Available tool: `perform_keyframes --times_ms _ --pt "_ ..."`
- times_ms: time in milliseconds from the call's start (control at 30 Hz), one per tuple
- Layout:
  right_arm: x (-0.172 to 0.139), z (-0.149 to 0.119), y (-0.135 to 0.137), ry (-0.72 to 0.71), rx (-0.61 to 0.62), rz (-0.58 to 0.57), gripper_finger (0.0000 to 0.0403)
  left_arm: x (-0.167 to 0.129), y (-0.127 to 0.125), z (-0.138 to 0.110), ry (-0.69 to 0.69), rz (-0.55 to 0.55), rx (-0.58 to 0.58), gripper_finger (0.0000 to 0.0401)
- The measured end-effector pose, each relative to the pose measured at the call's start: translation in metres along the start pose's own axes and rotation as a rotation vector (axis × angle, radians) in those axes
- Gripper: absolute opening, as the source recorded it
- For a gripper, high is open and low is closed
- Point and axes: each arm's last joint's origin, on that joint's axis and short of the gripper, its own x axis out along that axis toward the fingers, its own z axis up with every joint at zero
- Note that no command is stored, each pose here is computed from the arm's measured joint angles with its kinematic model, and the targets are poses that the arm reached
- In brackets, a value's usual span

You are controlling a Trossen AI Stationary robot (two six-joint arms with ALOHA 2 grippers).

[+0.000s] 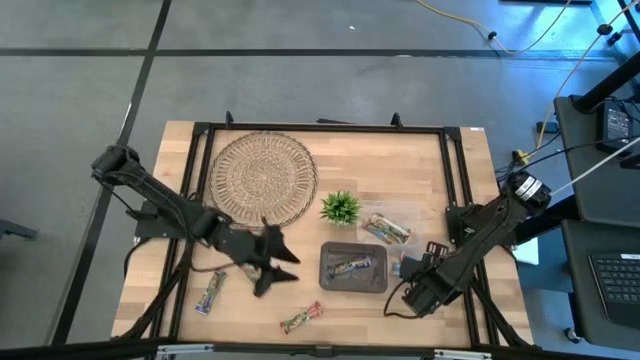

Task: Pick and place Granola Bars by type
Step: Put the red granola bar into the bottom transparent bin

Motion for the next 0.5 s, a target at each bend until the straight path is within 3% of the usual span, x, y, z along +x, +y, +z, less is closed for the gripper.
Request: perform_keyframes --times_ms 200,333,500 --pt "-0.004 -0.001 -0.006 -0.047 -0.062 -0.033 0.0227 0.047 -0.035 -0.01 0.213 0.179 0.077 0.0227" --pt "-0.004 -0.002 -0.008 -0.038 -0.084 -0.055 0.0227 0.075 -0.056 -0.015 0.341 0.291 0.036 0.0227" --pt "-0.004 -0.001 -0.008 -0.073 -0.086 -0.078 0.0227 0.107 -0.074 -0.028 0.428 0.323 -0.031 0.0226"
